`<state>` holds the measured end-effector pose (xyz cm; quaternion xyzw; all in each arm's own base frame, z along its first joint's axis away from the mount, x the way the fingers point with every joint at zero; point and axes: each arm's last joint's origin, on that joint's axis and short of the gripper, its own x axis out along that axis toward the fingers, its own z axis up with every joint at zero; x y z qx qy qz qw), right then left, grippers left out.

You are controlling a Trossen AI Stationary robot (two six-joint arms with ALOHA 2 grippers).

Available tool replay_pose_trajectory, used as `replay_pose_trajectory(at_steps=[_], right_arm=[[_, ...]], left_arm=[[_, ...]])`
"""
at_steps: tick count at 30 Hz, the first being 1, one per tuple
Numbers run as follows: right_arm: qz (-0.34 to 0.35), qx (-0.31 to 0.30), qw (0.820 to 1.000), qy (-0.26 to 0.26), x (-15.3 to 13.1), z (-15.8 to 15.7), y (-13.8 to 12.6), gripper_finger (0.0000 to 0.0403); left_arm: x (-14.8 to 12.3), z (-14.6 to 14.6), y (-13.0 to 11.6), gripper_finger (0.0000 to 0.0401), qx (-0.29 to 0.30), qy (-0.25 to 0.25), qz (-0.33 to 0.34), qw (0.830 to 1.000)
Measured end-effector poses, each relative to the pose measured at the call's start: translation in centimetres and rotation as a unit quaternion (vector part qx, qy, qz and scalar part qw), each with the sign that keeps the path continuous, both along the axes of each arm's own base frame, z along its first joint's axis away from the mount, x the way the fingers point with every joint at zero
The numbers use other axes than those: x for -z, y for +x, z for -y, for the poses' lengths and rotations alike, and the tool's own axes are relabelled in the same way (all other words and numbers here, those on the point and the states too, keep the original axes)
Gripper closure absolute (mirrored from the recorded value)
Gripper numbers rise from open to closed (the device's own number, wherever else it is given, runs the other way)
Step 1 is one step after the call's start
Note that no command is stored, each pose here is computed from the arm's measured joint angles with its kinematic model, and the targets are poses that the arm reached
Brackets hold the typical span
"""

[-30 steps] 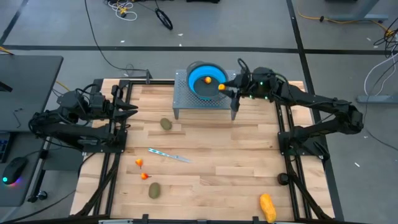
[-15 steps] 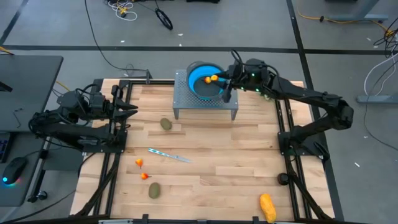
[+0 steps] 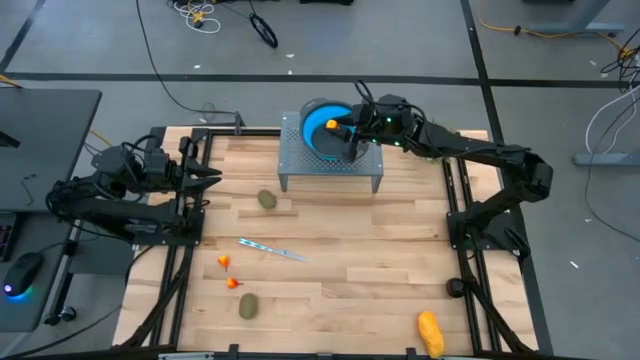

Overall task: Pick & Place Fruit
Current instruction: Put the peach into the blue bin, then put the mango into the blue bin

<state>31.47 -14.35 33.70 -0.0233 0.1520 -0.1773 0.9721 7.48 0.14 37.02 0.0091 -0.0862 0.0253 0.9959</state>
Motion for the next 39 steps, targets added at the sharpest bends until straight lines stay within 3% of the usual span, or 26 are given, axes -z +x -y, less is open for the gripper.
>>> replay_pose_trajectory(at_steps=[7,23,34,39], right_arm=[[-0.019,0.005,1.0,0.009,1.3,0.7,0.7,0.0259],[-0.027,0.004,1.0,0.013,1.5,0.7,0.6,0.0255],[-0.037,-0.006,0.999,0.026,1.8,0.6,0.5,0.0165],[-0.044,-0.006,0.999,0.029,1.8,0.6,0.4,0.0146]], left_arm=[[0.0,0.0,0.0,0.0334,0.0,0.0,0.0,1.0],[0.0,0.0,0.0,0.0334,0.0,0.0,0.0,1.0],[0.0,0.0,0.0,0.0334,0.0,0.0,0.0,1.0],[0.0,0.0,0.0,0.0334,0.0,0.0,0.0,1.0]])
